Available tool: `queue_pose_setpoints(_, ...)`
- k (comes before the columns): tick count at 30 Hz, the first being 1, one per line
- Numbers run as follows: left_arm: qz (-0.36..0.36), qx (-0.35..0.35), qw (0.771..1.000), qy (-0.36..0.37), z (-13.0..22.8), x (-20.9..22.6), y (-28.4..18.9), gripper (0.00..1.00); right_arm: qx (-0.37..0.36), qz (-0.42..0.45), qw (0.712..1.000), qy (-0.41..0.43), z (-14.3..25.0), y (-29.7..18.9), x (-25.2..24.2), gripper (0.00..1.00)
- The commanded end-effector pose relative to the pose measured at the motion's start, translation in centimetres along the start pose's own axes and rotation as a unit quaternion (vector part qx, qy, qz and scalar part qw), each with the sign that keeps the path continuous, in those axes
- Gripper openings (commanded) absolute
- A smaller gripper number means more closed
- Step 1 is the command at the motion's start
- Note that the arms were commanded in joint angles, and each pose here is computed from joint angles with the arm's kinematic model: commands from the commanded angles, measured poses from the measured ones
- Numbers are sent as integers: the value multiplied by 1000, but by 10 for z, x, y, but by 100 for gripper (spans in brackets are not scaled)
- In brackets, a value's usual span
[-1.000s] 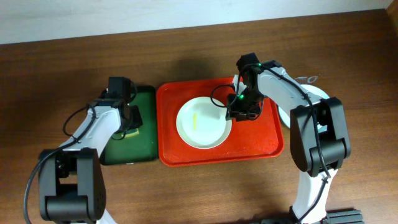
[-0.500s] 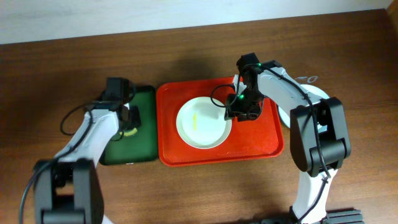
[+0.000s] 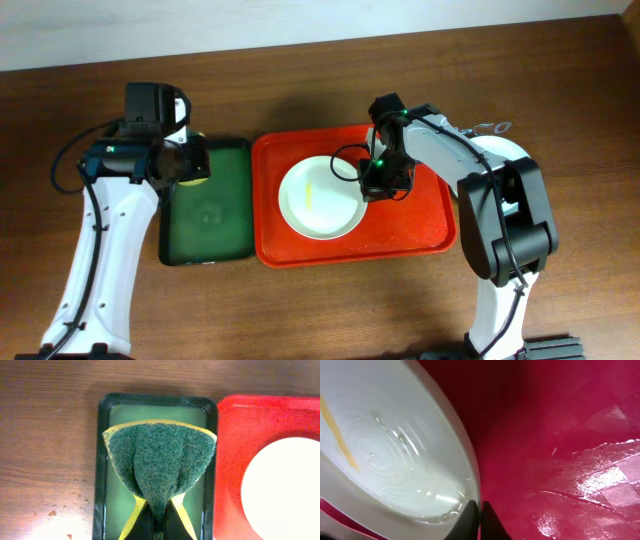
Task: Clean dirty plates on tray and stack at the side
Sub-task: 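Grasp the sponge with the left gripper and lift it, then scrub the white plate with the sponge in the left gripper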
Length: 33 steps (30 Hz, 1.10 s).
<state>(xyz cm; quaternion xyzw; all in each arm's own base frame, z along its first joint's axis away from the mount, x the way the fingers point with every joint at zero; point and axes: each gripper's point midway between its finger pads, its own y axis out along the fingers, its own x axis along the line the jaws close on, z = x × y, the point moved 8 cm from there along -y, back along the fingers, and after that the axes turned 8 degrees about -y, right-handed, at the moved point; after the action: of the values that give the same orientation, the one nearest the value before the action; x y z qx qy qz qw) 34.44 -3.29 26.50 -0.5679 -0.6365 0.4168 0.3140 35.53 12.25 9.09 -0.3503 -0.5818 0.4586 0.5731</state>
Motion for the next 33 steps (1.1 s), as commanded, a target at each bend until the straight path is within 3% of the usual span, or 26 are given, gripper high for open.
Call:
queue_pose_setpoints(1, 14, 36, 999, 20, -4, -6, 11, 0, -5, -4, 1000, -1, 2, -3, 5, 4)
queue_pose_setpoints(8, 34, 119, 992, 30, 5, -14, 60, 0, 3, -17, 1000, -1, 6, 5, 28, 7)
queue_pose_setpoints(9, 39, 120, 992, 29, 5, -15, 60, 0, -3, -18, 1000, -4, 4, 5, 29, 29)
queue_pose_setpoints(10, 39, 120, 992, 29, 5, -15, 60, 0, -8, -16, 1000, -6, 2, 5, 29, 41)
queue_pose_setpoints(11, 40, 120, 991, 29, 5, -16, 60, 0, -16, -13, 1000, -8, 0, 5, 28, 42)
queue_pose_setpoints(13, 56, 125, 990, 27, 6, -19, 61, 0, -24, -14, 1000, -11, -3, 5, 28, 37)
queue_pose_setpoints(15, 57, 132, 989, 26, 7, -19, 65, 0, -21, -14, 1000, -14, -1, 7, 30, 9)
queue_pose_setpoints(16, 59, 135, 989, 25, 8, -20, 67, 0, -17, -13, 1000, -14, 1, 9, 31, 4)
queue_pose_setpoints(28, 128, 115, 979, 111, 30, -111, 64, 0, -4, -38, 999, 10, 6, 14, 36, 4)
queue_pose_setpoints(33, 118, 151, 973, 130, 52, -137, 99, 0, -4, -38, 999, 9, 6, 14, 36, 4)
